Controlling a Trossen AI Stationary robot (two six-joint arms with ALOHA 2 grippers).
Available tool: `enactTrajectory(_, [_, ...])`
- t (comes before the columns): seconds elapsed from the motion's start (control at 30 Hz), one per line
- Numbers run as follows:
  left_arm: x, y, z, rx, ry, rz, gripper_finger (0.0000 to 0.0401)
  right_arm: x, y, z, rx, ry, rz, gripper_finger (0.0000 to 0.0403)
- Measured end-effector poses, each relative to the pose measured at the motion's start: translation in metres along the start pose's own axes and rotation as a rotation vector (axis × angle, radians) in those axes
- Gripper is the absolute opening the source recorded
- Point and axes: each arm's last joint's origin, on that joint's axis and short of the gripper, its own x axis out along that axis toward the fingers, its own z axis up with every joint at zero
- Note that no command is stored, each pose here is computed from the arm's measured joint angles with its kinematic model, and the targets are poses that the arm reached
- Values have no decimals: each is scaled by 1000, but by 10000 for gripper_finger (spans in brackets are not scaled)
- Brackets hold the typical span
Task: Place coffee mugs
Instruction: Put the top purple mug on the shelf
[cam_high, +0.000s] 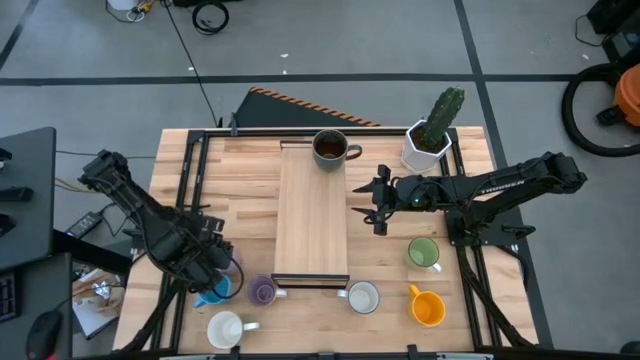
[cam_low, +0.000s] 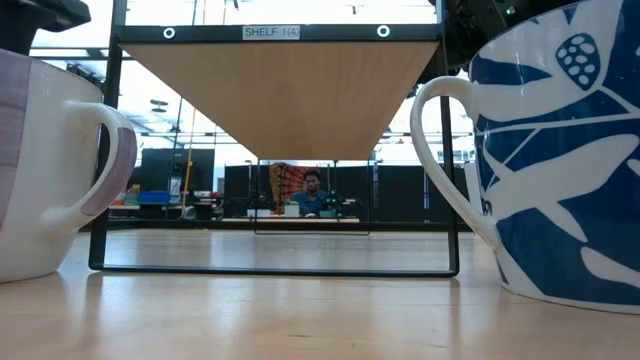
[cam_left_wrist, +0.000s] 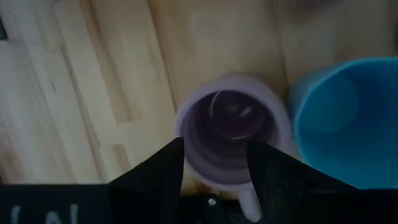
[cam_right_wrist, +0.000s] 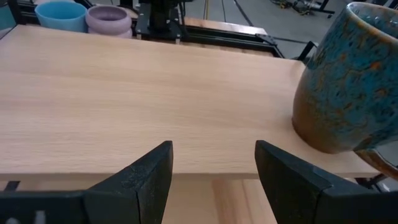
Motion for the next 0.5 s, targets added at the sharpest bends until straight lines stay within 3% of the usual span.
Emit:
enactTrajectory(0.33, [-4, -15, -9, -42, -8, -30, 180, 0, 0, 0, 7, 0, 2, 233])
enactTrajectory(0.5, [8, -24, -18, -22, 0, -28, 172, 0, 0, 0, 8, -2, 2, 233])
